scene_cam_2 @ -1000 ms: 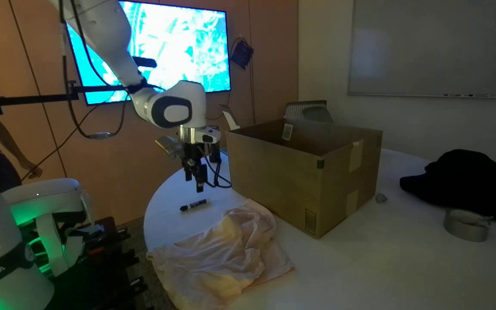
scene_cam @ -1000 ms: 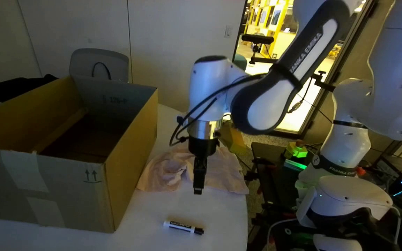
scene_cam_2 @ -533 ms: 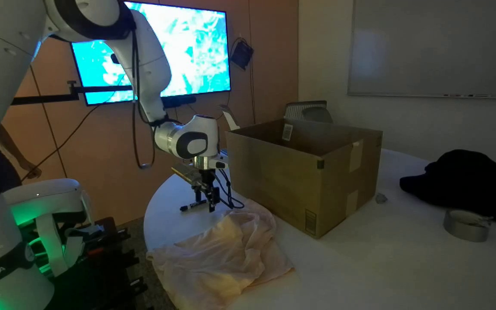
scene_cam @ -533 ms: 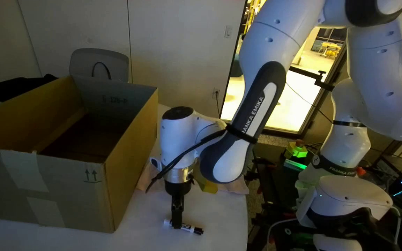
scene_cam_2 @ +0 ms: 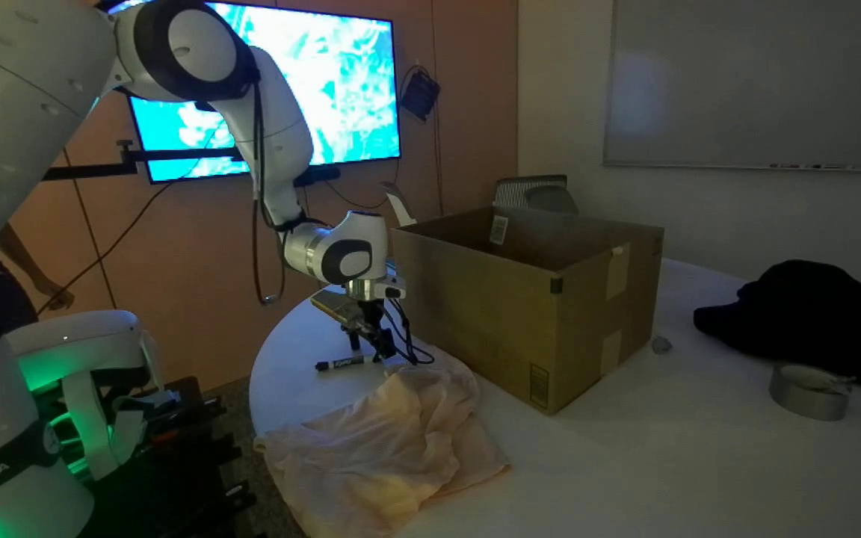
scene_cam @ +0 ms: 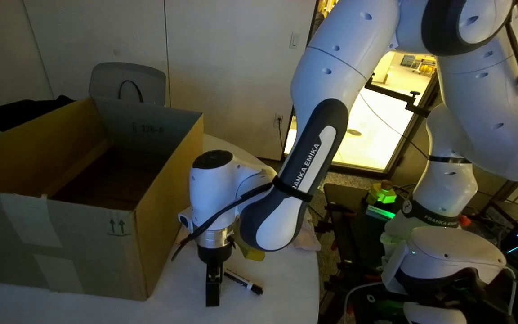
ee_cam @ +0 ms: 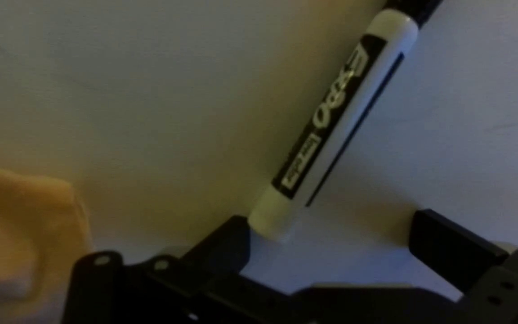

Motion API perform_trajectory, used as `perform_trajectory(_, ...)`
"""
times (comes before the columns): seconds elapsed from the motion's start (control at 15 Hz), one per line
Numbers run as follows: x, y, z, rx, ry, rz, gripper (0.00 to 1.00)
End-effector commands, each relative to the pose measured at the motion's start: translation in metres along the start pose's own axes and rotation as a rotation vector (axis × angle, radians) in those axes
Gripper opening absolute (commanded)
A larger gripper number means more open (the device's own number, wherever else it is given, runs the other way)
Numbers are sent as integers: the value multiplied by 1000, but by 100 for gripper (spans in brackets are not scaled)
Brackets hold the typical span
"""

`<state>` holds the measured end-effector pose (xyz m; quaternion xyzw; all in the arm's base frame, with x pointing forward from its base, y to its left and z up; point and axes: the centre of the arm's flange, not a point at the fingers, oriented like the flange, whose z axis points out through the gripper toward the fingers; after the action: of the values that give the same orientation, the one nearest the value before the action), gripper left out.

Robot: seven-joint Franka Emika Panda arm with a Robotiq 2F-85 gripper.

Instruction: Put the marker on the towel, fold the towel, and then put the folded towel in the box

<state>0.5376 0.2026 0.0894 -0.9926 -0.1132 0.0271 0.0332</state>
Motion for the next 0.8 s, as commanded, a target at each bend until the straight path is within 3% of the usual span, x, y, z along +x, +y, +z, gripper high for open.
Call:
perform_trajectory(0.0,9,-4,5,-30,-7,-2,100)
perform_trajectory(0.47,-14,-6,-15,-69,-56,20,100)
perform_trajectory(0.73,-33,-8,-19,-46,-73,21,100)
